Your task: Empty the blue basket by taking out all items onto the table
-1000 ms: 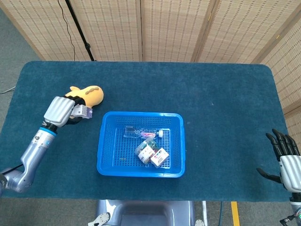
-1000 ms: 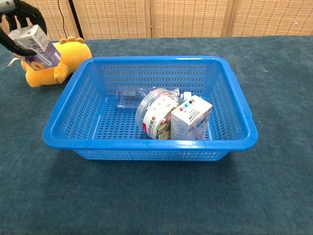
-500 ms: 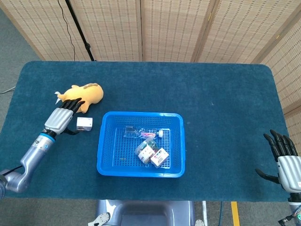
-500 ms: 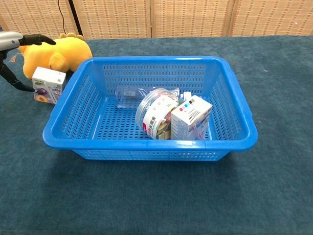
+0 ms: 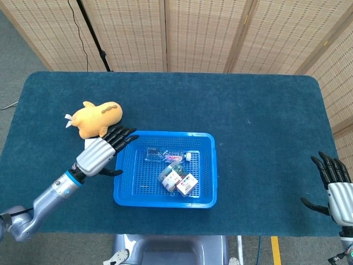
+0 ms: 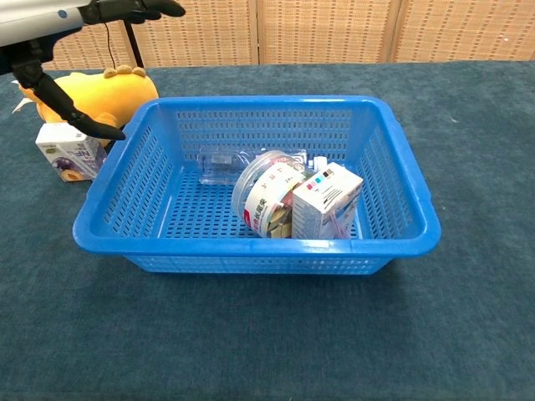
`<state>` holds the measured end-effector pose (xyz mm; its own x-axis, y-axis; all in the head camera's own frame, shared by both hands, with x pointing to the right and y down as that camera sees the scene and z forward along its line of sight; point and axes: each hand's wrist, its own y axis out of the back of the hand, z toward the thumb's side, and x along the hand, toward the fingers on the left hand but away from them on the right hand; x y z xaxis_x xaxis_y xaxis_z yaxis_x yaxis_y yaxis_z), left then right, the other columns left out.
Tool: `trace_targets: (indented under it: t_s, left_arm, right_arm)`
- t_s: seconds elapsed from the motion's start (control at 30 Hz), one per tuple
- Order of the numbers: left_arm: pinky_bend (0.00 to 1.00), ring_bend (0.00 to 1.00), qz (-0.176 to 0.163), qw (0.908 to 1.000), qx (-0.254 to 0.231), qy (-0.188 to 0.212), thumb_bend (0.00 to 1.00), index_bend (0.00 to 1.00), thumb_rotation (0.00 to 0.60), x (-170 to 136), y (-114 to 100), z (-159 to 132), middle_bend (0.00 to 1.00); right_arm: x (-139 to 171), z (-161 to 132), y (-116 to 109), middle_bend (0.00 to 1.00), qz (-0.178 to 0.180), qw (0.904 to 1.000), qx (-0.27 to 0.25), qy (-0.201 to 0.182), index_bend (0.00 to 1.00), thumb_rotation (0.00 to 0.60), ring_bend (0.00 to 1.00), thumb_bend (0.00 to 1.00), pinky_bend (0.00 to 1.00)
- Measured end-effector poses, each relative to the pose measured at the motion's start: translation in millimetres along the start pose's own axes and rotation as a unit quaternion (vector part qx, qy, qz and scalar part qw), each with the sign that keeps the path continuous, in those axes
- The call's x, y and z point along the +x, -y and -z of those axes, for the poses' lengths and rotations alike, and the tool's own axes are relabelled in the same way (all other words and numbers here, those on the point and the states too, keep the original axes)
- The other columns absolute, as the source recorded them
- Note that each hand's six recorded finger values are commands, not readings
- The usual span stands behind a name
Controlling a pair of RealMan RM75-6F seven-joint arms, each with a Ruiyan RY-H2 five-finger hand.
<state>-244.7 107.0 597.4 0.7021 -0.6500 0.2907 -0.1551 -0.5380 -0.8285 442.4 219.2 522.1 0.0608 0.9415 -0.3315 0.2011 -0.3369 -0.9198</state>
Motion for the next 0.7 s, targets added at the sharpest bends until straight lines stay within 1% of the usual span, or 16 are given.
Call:
trace_targets:
  t_s: [0.07,0.17,0.27,0.4,0.5,0.7]
  left_arm:
    - [0.1,0.0,0.007,0.9998,0.016,0.011,0.04,0.0,0.6,8.5,4.6,-12.4,0.0]
    - [0.14,0.02,0.023,0.9987,0.041,0.019,0.05,0.0,0.6,23.7,17.0,-29.4,0.0]
    - [0.17,0.05,0.042,0.9974,0.056,0.015,0.06,0.0,0.6,40.0,34.2,-40.8,0.0]
    - [0.17,0.06,0.068,0.9959,0.059,0.004,0.07,0.02,0.6,62.6,59.9,-52.2,0.0]
    - [0.19,0.09,0.074,0.9949,0.068,-0.003,0.08,0.07,0.6,77.2,70.2,-55.0,0.0]
    - [0.21,0.13,0.074,0.9931,0.088,-0.02,0.1,0.12,0.6,95.4,76.7,-48.8,0.04]
  right_arm:
    - [-0.4,1.7,-1.4,0.0,0.002,1.0,-0.002,0.002,0.0,0.6,0.0,0.0,0.0]
    - [-0.8,3.9,-2.7,0.0,0.003,1.0,-0.004,0.004,0.0,0.6,0.0,0.0,0.0]
    - [-1.4,5.7,-3.9,0.0,0.004,1.0,-0.006,0.005,0.0,0.6,0.0,0.0,0.0]
    - [-2.2,7.1,-5.0,0.0,0.005,0.9999,-0.007,0.006,0.0,0.6,0.0,0.0,0.0]
    - [-2.6,8.1,-5.6,0.0,0.006,0.9999,-0.008,0.007,0.0,0.6,0.0,0.0,0.0]
    - [-3.4,10.7,-6.2,0.0,0.007,0.9999,-0.009,0.012,0.0,0.6,0.0,0.0,0.0]
